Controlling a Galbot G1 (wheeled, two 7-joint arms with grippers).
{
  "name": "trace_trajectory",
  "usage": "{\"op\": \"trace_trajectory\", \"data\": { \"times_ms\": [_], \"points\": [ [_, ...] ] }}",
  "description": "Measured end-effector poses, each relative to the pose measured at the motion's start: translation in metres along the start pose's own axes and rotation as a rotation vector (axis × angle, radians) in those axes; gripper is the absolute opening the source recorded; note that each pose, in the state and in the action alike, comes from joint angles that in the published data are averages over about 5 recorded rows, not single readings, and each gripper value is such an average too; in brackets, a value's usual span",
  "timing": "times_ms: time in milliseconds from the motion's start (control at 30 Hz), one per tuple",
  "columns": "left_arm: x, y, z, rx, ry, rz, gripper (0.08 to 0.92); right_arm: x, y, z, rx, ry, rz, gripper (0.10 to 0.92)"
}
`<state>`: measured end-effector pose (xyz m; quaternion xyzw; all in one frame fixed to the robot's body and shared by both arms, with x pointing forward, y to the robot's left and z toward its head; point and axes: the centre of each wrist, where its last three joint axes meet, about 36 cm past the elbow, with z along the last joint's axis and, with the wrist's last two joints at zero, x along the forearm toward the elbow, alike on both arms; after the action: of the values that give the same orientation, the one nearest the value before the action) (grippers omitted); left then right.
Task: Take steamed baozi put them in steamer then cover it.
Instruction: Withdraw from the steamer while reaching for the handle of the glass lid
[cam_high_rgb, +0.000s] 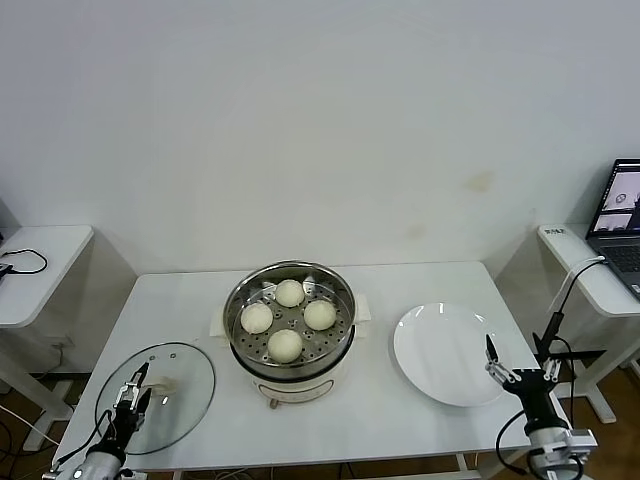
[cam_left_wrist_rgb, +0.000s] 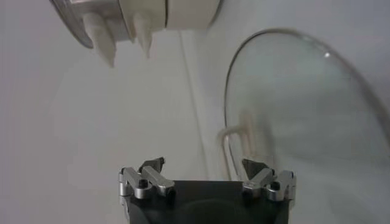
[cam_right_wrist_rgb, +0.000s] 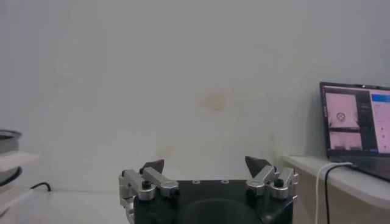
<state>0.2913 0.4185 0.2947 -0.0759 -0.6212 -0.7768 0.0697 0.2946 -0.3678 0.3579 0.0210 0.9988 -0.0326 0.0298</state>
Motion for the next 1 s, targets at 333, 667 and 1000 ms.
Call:
{"op": "trace_trajectory", "data": {
  "times_ms": [333, 667, 1000],
  "points": [
    [-0.018, -0.002, 0.003, -0.005, 0.007, 0.002, 0.823, 0.005, 0.002, 0.003, -0.005, 0.008, -0.003, 0.823],
    [-0.035, 0.004, 0.006, 0.016, 0.028, -0.015, 0.823, 0.007, 0.005, 0.009, -0.011, 0.018, -0.004, 0.823],
    [-0.05, -0.001, 0.003, 0.07, 0.039, -0.027, 0.784, 0.007, 0.007, 0.012, -0.014, 0.023, -0.005, 0.823]
  ]
}}
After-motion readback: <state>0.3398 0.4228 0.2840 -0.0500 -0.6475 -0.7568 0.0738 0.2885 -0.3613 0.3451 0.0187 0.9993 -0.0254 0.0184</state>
